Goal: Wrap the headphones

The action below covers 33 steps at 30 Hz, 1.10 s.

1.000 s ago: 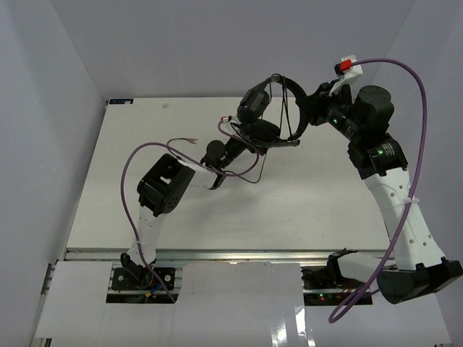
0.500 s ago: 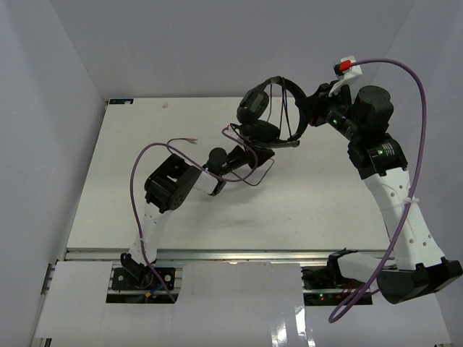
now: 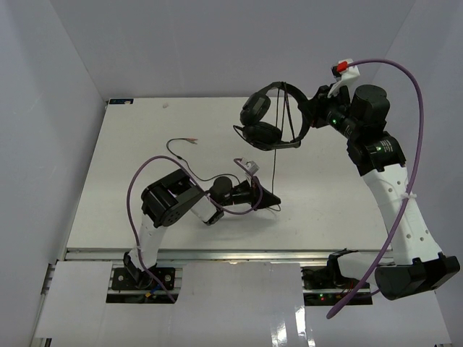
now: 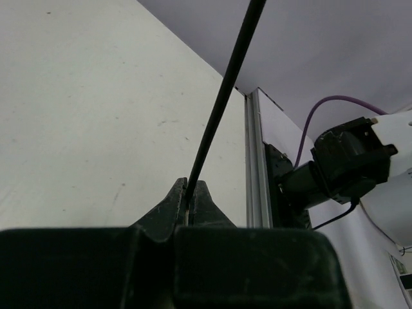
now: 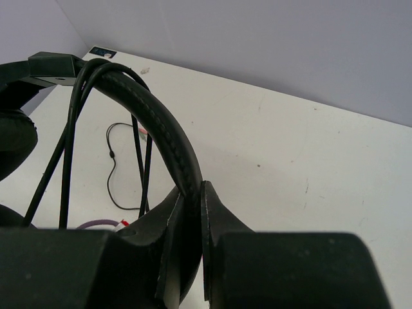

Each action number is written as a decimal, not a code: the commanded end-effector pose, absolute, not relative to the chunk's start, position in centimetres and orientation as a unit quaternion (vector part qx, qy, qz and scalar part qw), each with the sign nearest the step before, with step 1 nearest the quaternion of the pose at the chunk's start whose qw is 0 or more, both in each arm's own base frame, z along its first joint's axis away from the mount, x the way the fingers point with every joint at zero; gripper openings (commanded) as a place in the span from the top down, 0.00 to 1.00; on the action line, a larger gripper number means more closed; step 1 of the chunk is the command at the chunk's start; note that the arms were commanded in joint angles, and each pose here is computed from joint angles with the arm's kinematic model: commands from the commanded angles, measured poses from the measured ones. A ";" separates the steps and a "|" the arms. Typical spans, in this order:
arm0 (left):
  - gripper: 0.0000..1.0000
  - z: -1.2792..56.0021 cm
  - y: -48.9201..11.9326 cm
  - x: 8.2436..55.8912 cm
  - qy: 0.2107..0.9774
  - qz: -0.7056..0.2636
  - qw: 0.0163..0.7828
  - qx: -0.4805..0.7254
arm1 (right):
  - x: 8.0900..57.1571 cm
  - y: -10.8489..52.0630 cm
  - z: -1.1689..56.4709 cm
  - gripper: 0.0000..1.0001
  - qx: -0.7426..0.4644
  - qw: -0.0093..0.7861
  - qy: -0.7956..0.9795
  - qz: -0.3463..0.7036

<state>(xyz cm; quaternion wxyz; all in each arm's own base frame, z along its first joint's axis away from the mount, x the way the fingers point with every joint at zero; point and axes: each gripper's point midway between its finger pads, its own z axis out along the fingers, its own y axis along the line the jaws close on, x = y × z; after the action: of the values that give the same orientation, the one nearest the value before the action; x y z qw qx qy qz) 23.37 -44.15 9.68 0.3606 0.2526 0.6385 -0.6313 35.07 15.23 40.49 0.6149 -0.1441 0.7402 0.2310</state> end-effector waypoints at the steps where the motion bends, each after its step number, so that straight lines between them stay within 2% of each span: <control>1: 1.00 20.5 -44.0 18.9 0.457 -0.711 0.446 0.294 | 34.9 14.7 45.9 0.92 -0.134 0.683 0.678 0.237; 9: 1.00 23.9 -44.2 14.4 0.435 -0.733 0.433 0.294 | 35.3 13.0 46.1 0.92 -0.114 0.701 0.677 0.193; 19: 1.00 30.0 -46.2 10.7 0.468 -0.700 0.425 0.333 | 37.5 9.3 44.1 0.92 -0.040 0.716 0.689 0.105; 27: 1.00 33.8 -47.2 10.5 0.493 -0.685 0.411 0.346 | 38.2 7.3 41.8 0.92 -0.045 0.727 0.685 0.011; 33: 1.00 32.9 -49.2 10.7 0.522 -0.677 0.371 0.363 | 37.8 7.4 42.0 0.92 -0.043 0.739 0.672 -0.020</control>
<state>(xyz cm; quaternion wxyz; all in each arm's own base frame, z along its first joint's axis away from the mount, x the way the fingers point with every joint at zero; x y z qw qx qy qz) 11.29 -48.25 33.13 0.4038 0.3417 0.5041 -0.6827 38.33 8.44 35.58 0.6573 -0.0816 0.7491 0.0076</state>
